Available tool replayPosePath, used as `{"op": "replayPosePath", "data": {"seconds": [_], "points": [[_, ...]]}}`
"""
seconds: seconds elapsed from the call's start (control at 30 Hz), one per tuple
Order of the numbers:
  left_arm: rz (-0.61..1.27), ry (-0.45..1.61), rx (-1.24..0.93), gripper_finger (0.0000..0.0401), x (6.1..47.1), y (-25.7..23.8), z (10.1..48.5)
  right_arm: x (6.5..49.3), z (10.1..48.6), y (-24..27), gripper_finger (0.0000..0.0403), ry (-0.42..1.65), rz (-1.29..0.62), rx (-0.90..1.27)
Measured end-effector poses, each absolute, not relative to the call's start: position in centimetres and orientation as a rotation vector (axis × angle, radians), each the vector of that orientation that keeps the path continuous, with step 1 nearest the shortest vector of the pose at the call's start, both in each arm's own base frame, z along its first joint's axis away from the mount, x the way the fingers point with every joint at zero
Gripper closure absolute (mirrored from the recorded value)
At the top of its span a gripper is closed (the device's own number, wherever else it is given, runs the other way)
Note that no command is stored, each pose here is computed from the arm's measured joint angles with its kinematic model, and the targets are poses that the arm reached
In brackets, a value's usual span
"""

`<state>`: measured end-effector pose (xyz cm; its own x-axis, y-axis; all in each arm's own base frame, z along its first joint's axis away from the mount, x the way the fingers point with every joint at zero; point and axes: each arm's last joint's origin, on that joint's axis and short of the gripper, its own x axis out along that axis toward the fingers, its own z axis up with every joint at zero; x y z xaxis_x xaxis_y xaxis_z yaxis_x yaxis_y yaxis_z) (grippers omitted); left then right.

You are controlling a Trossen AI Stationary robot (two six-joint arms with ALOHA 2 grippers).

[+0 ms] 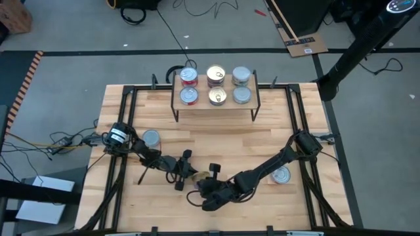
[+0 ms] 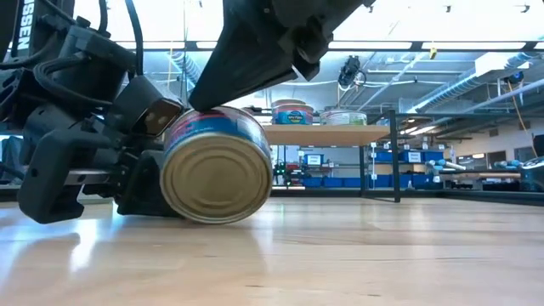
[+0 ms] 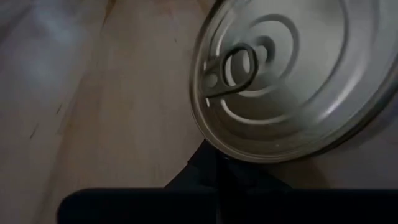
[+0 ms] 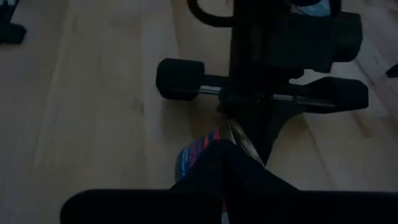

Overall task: Stack canned seafood by type on shelf
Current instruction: Stack the blue pink tuna can on top of the blue pink tuna can on the shelf

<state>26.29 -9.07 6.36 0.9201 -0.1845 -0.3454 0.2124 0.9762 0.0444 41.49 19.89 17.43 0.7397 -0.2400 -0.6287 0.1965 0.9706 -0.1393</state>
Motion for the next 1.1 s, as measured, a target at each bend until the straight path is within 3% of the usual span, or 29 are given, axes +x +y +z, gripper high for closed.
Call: {"op": "replayPosePath", "data": {"seconds": [0.67,1.1], "points": [[-0.239,0.383,0.083,0.04,25.9,-9.0,6.1,42.8,18.8,17.5,0.0389,0.729,-0.35,0.048],[-0.211,0.405,0.094,0.04,25.0,-8.6,5.8,42.0,18.4,18.2,0.0387,0.798,-0.323,0.106]]}}
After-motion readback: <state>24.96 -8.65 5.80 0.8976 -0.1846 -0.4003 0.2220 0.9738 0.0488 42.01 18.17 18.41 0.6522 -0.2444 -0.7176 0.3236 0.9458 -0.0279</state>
